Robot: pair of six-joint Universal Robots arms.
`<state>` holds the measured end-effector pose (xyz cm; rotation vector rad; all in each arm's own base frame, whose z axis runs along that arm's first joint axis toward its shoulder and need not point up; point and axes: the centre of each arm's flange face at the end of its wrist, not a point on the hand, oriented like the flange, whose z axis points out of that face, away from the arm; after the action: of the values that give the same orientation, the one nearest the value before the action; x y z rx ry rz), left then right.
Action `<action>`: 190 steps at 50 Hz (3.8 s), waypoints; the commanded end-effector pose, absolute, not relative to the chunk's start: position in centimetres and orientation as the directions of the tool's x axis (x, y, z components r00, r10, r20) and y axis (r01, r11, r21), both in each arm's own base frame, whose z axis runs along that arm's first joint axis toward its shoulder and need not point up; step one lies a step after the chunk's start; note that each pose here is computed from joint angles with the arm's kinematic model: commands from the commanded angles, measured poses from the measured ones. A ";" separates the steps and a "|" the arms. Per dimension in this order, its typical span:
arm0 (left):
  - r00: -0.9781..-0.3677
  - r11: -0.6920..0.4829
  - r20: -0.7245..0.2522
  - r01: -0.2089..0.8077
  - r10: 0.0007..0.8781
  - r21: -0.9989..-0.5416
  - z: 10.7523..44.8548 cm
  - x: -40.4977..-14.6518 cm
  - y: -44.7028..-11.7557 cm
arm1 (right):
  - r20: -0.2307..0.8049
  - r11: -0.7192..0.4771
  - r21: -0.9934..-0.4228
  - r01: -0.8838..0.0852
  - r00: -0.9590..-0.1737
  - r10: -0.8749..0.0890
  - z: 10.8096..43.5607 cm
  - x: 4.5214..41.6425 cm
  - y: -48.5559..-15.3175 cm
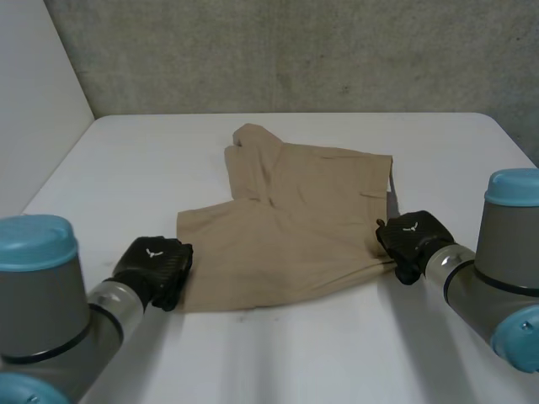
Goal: Fold the shorts.
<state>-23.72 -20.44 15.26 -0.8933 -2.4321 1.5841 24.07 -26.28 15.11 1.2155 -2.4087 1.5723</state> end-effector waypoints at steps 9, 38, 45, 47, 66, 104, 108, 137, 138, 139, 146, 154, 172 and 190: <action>-0.708 0.344 -0.300 0.612 0.640 -0.712 17.8 -21.2 -13.7 | 0.429 0.170 -0.491 -0.855 -0.407 -0.807 16.4 22.1 -20.6; -0.733 0.030 -0.378 0.476 0.565 -0.879 19.4 -26.6 -22.6 | 0.526 0.058 -0.613 -0.788 -0.462 -0.714 19.2 23.0 -21.9; -0.681 0.119 -0.319 0.513 0.659 -0.850 17.8 -27.0 -22.2 | 0.504 0.077 -0.635 -0.768 -0.488 -0.713 19.1 23.1 -22.0; -0.669 0.176 -0.292 0.539 0.684 -0.824 17.0 -26.6 -21.2 | 0.489 0.079 -0.644 -0.761 -0.489 -0.723 18.9 23.1 -21.9; -0.707 0.264 -0.275 0.551 0.652 -0.792 15.8 -23.4 -18.6 | 0.450 0.125 -0.640 -0.758 -0.502 -0.738 17.0 22.6 -20.6; -0.715 0.214 -0.306 0.538 0.629 -0.815 13.3 -24.2 -21.0 | 0.441 0.173 -0.680 -0.713 -0.586 -0.680 15.6 21.0 -20.4; -0.712 0.212 -0.306 0.539 0.632 -0.815 13.5 -24.2 -20.7 | 0.446 0.167 -0.683 -0.711 -0.587 -0.676 15.8 21.0 -20.5; -0.731 0.207 -0.310 0.522 0.607 -0.827 15.4 -23.4 -19.6 | 0.450 0.159 -0.689 -0.707 -0.589 -0.672 15.9 21.1 -20.5; -0.731 0.210 -0.309 0.524 0.609 -0.826 15.3 -23.5 -19.6 | 0.449 0.160 -0.688 -0.707 -0.589 -0.672 15.8 21.0 -20.5; -0.731 0.213 -0.308 0.525 0.610 -0.824 15.1 -23.5 -19.6 | 0.449 0.160 -0.688 -0.707 -0.589 -0.672 15.8 21.0 -20.5; -0.727 0.225 -0.300 0.530 0.618 -0.818 14.2 -23.7 -20.0 | 0.447 0.160 -0.688 -0.707 -0.588 -0.674 15.8 21.0 -20.4; -0.720 0.246 -0.293 0.541 0.629 -0.804 13.2 -23.8 -20.1 | 0.449 0.159 -0.690 -0.707 -0.589 -0.672 15.8 21.0 -20.4; -0.712 0.243 -0.293 0.547 0.639 -0.801 13.3 -23.7 -19.1 | 0.455 0.157 -0.688 -0.708 -0.590 -0.667 16.1 20.9 -20.2; -0.678 0.310 -0.264 0.601 0.687 -0.737 20.0 -20.6 -11.0 | 0.447 0.107 -0.489 -0.866 -0.354 -0.822 17.2 19.5 -15.2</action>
<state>-21.45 -13.15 18.89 -1.2004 -2.4399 1.3720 20.27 -17.34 17.55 1.5907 -2.3200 1.2684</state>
